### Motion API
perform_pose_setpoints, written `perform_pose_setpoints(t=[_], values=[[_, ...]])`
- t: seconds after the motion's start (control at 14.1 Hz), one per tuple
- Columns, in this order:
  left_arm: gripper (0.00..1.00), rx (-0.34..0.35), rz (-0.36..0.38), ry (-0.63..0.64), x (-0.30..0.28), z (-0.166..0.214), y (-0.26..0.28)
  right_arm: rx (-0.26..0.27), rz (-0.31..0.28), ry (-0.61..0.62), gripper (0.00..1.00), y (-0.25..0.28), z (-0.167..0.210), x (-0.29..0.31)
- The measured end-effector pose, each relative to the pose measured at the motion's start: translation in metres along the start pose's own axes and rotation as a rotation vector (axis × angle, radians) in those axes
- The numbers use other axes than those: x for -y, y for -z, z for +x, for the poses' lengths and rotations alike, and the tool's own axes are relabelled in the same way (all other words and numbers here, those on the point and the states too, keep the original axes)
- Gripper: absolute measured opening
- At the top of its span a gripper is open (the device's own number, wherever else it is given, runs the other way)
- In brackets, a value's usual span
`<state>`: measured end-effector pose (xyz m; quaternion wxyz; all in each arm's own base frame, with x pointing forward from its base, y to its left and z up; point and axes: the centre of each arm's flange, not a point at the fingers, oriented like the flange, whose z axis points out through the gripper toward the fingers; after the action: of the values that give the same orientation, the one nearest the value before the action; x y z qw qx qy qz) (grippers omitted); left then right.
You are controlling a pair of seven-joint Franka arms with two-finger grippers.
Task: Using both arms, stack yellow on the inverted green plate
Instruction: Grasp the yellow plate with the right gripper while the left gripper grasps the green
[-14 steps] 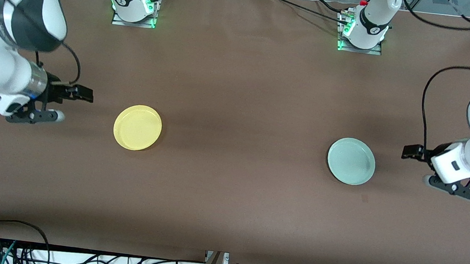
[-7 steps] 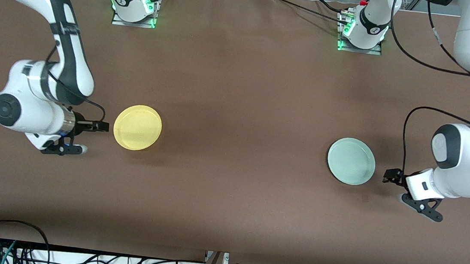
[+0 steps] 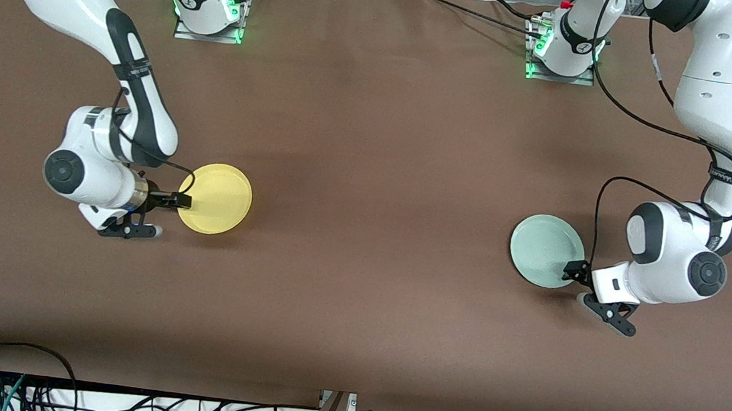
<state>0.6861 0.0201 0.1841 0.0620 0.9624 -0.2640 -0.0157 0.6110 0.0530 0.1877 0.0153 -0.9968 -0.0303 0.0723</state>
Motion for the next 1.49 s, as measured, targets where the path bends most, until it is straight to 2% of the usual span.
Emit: perform_pose_setpoints(t=[0.14, 0.21, 0.57, 0.78, 0.85, 0.99, 1.14, 1.35, 1.49], values=[[1.0, 0.004, -0.003, -0.022, -0.003, -0.002, -0.007, 0.006, -0.002, 0.003, 0.99, -0.02, -0.013, 0.009], [0.93, 0.007, -0.006, -0.033, -0.003, -0.003, -0.009, 0.009, -0.004, 0.004, 0.94, -0.024, -0.016, 0.012], [0.38, 0.01, -0.008, -0.048, -0.001, -0.006, -0.011, -0.013, -0.001, -0.064, 0.38, -0.008, -0.015, 0.015], [0.09, 0.01, -0.012, -0.058, -0.006, -0.002, -0.007, -0.003, 0.001, -0.066, 0.06, -0.004, -0.016, 0.015], [0.04, 0.009, -0.014, -0.064, -0.008, -0.001, 0.0, 0.006, 0.003, -0.065, 0.04, 0.001, -0.016, 0.016], [0.03, 0.006, 0.001, -0.101, -0.018, 0.007, 0.018, 0.017, 0.006, -0.065, 0.04, 0.01, -0.015, 0.017], [0.03, 0.036, 0.092, -0.21, -0.042, 0.025, 0.042, 0.02, 0.008, -0.063, 0.03, 0.023, -0.009, 0.018], [0.03, 0.111, 0.191, -0.264, -0.094, 0.056, 0.085, 0.004, 0.017, -0.075, 0.03, 0.063, 0.011, 0.013], [0.03, 0.168, 0.278, -0.302, -0.127, 0.076, 0.112, -0.004, 0.063, -0.115, 0.03, 0.094, 0.022, 0.004]])
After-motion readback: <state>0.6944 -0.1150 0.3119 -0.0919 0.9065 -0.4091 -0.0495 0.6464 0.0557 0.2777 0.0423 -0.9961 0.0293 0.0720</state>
